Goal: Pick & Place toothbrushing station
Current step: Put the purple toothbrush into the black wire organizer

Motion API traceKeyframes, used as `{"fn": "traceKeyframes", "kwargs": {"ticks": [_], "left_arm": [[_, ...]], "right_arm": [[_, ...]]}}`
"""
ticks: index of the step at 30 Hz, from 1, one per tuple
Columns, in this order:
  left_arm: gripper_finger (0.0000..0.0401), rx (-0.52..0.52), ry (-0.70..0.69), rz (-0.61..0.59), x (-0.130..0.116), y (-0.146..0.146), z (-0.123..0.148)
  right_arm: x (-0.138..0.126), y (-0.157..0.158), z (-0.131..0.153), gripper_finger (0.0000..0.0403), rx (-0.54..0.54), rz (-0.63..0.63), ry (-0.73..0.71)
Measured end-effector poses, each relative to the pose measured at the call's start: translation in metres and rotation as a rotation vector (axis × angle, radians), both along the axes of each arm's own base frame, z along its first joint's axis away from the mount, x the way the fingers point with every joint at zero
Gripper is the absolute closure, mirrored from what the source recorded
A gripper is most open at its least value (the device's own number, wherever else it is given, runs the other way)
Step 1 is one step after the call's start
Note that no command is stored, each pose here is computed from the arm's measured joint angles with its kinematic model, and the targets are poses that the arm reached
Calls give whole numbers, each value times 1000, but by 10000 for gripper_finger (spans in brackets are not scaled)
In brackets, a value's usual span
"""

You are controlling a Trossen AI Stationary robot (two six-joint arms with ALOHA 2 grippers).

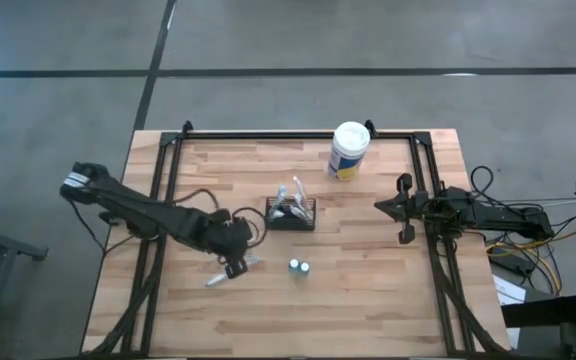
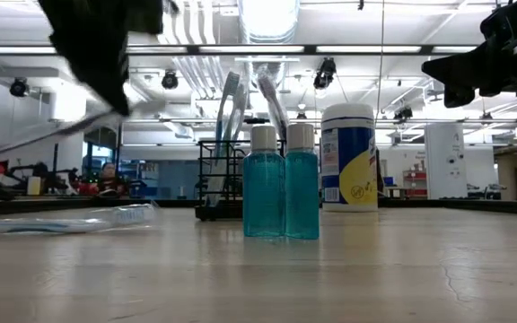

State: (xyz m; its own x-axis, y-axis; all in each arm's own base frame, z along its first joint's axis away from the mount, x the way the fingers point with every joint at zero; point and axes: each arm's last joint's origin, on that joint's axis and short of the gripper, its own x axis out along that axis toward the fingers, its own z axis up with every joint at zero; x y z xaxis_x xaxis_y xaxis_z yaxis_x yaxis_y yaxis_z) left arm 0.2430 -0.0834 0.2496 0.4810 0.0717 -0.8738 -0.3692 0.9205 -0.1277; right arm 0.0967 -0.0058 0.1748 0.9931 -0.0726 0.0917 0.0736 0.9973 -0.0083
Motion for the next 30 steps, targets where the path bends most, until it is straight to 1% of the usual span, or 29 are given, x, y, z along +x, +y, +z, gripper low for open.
{"fn": "traceKeyframes", "kwargs": {"ticks": [3, 7, 12, 14, 16, 20, 22, 25, 27, 30], "left_arm": [[388, 109, -161, -110, -13, 1, 25], [388, 207, -397, -272, -30, 7, 64], [388, 416, -625, -505, -52, 18, 101], [388, 476, -700, -543, -60, 25, 112], [388, 513, -770, -567, -68, 36, 123], [388, 517, -955, -615, -92, 60, 141], [388, 518, -1018, -632, -103, 72, 141], [389, 485, -1056, -644, -114, 89, 129], [389, 427, -1059, -607, -115, 101, 115], [389, 332, -1120, -547, -114, 115, 96]], "right_arm": [[0, 0, 0, 394, 0, 0, 0], [0, 0, 0, 394, 2, 0, -1], [0, 0, 0, 394, 2, 0, -1], [0, 0, 0, 394, 3, 0, -1], [0, 0, 0, 394, 6, 0, -3], [0, 0, 0, 394, 16, 1, -5], [0, 0, 0, 394, 26, 2, -6], [0, 0, 0, 394, 28, 3, -6], [0, 0, 0, 394, 29, 3, -6], [0, 0, 0, 394, 34, 2, -7]]}}
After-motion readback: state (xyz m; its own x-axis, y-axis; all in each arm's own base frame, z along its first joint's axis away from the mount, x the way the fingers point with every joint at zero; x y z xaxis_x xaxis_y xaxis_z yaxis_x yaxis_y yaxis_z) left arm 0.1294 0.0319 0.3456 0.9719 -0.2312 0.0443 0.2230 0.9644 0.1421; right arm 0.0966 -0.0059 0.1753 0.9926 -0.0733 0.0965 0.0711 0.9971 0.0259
